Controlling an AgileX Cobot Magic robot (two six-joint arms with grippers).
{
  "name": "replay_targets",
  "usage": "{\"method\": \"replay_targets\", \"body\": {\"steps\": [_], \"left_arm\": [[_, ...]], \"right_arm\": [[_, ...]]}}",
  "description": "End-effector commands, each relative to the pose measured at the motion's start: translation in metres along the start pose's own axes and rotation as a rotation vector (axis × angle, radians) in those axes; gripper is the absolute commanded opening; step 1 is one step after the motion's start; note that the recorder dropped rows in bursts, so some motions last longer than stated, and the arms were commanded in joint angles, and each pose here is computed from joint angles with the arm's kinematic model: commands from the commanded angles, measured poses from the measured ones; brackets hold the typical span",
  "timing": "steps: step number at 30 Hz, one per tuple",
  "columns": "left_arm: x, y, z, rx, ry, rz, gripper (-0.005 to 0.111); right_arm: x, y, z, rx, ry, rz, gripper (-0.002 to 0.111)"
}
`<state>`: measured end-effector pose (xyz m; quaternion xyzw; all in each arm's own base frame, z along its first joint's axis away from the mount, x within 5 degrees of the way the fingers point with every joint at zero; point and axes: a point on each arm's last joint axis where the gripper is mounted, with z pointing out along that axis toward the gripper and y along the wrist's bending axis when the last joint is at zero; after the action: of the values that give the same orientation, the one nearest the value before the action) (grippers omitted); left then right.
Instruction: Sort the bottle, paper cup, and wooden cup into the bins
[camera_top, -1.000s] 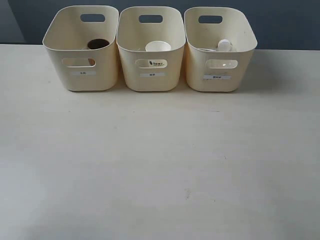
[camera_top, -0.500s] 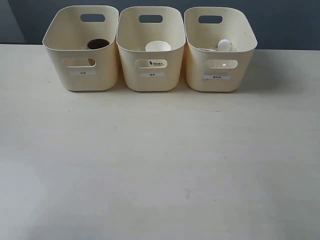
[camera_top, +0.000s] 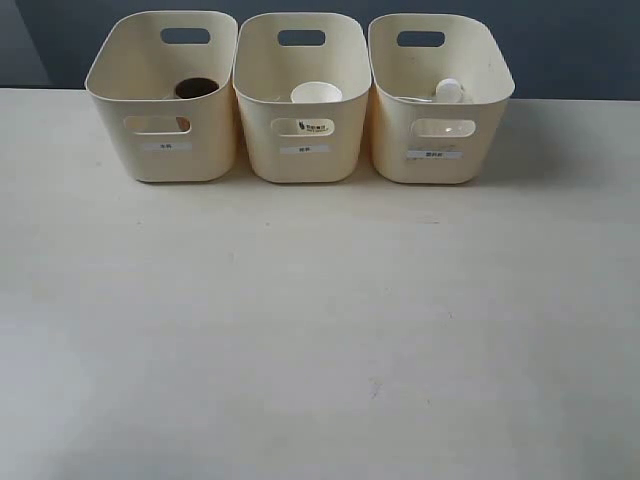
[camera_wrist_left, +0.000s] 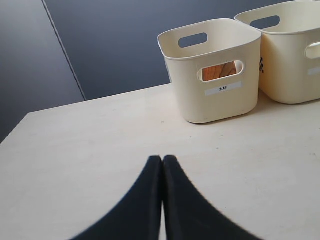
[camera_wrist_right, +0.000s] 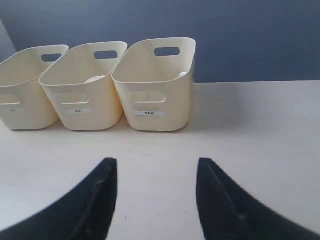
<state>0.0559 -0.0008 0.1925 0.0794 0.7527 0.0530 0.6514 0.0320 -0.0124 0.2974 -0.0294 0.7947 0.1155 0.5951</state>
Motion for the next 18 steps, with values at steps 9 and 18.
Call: {"method": "replay_targets", "body": {"steps": [9, 18], "left_arm": [[0.000, 0.000, 0.000, 0.002, -0.010, -0.001, 0.000], [0.000, 0.000, 0.000, 0.002, -0.010, -0.001, 0.000]], "right_arm": [[-0.010, 0.000, -0.014, 0.107, -0.226, 0.047, 0.047], [0.003, -0.001, -0.003, 0.250, -0.248, 0.100, 0.047]]}}
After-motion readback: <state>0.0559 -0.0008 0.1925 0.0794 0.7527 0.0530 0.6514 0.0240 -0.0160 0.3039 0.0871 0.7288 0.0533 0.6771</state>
